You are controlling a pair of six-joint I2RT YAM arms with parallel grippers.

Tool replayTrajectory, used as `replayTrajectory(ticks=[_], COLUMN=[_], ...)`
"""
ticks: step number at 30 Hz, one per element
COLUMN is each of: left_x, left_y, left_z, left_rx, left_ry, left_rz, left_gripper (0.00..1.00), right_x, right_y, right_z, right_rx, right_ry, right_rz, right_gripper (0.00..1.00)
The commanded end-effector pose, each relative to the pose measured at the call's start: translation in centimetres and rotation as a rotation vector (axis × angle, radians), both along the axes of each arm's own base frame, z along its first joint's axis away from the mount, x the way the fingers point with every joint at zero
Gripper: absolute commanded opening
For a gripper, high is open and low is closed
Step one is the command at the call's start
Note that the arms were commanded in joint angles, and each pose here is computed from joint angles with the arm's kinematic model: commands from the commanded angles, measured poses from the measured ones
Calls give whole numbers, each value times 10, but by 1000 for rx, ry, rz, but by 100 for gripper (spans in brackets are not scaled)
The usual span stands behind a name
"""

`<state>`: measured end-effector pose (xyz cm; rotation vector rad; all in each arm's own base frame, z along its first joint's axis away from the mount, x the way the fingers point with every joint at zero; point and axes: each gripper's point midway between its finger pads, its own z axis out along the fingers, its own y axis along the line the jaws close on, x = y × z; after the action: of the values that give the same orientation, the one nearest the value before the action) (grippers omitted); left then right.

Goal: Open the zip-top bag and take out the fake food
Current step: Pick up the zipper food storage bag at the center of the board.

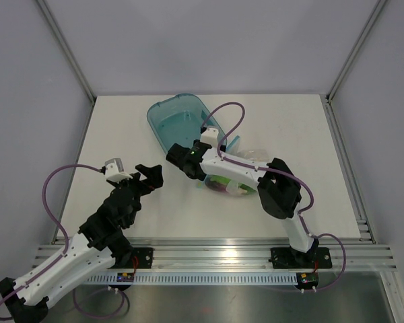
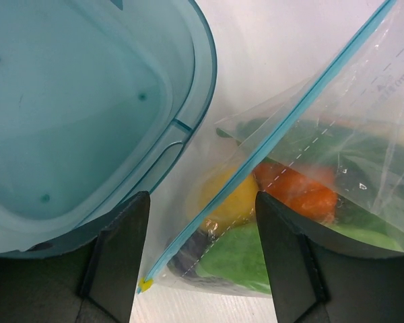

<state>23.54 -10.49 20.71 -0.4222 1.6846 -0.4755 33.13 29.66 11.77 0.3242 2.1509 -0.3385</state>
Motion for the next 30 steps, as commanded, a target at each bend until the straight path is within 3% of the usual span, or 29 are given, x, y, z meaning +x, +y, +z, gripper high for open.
replayTrajectory(ticks=[1, 6, 10, 16, 23, 27, 30], left_x=[4, 4, 4, 4, 5, 5, 5], left_y=[2, 0, 0, -1, -3, -3, -4], left_z=[14, 15, 14, 14, 14, 14, 14], left_rx=[-40, -41, -38, -33, -29, -28, -25], left_ry=[-38, -40, -40, -40, -40, -39, -40], left_rz=[30, 24, 22, 15, 7, 5, 0], left_gripper=[99, 99, 99, 99, 99, 99, 99], right_x=[8, 7, 6, 5, 4, 3, 2], right_y=[0, -4, -6, -12, -15, -14, -16], right_z=[3, 1, 0, 1, -2, 1, 8], right_rx=[8, 6, 8, 3, -11, 0, 19], right_ry=[-22, -11, -7, 0, 13, 8, -7], right_rz=[-9, -9, -9, -16, -18, -18, -14], right_gripper=[70, 63, 52, 47, 23, 0, 0])
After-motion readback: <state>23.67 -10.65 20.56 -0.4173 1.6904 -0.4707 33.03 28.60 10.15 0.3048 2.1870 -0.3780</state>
